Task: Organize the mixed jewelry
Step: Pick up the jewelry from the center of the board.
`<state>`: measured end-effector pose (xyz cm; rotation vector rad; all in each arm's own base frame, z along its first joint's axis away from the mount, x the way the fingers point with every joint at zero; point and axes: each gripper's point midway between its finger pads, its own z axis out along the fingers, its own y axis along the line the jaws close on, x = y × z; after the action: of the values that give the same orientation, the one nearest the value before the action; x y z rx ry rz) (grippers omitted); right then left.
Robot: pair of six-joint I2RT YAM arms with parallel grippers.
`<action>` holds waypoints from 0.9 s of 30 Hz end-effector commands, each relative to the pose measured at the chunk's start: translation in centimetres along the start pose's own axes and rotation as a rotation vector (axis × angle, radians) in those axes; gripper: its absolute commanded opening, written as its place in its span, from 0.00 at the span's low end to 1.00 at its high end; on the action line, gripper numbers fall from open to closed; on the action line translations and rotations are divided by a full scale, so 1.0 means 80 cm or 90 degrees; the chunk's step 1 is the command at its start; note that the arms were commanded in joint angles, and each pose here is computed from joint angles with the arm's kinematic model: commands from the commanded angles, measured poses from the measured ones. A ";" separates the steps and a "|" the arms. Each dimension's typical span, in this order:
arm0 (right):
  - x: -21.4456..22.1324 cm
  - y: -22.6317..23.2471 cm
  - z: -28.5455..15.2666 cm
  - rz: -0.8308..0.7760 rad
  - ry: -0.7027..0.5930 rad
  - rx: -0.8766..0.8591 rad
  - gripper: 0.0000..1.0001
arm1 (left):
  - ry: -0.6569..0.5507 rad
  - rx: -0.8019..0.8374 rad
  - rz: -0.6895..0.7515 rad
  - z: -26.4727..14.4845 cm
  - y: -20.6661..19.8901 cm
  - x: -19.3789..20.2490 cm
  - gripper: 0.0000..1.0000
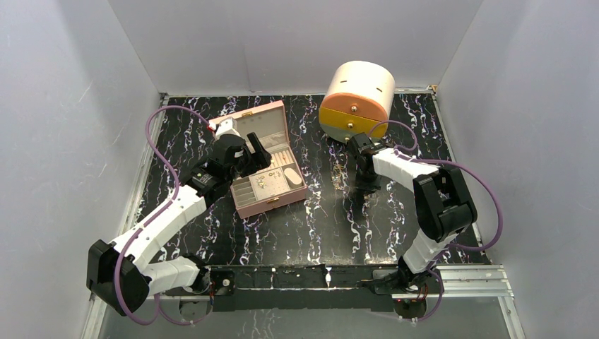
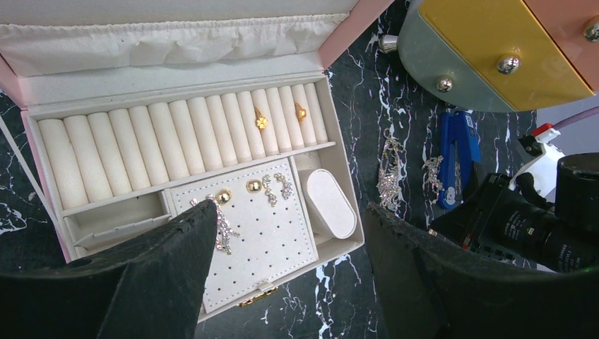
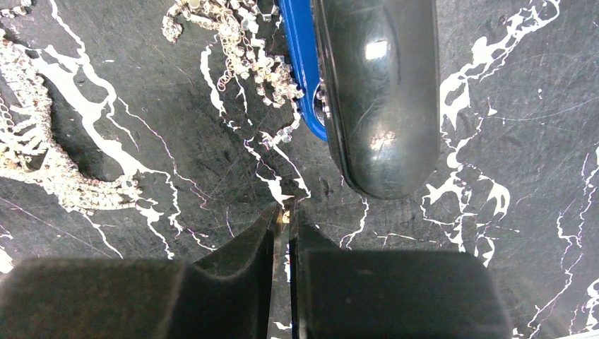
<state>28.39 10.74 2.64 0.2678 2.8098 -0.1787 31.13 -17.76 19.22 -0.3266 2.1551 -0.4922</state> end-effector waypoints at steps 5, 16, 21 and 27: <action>-0.014 0.002 -0.008 0.005 -0.019 -0.007 0.20 | -0.002 -0.004 -0.003 -0.003 0.002 -0.002 0.73; -0.009 0.002 -0.007 0.003 -0.008 -0.008 0.18 | 0.001 -0.005 -0.005 -0.002 0.003 0.000 0.72; -0.005 0.000 -0.007 0.000 -0.001 -0.007 0.18 | 0.002 -0.006 -0.007 -0.002 0.004 0.002 0.72; -0.001 -0.002 -0.007 -0.003 0.005 -0.003 0.18 | 0.004 -0.007 -0.011 -0.001 0.005 0.004 0.72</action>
<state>28.23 10.97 2.60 0.2623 2.8212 -0.1609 31.00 -17.79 19.10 -0.3357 2.1626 -0.4970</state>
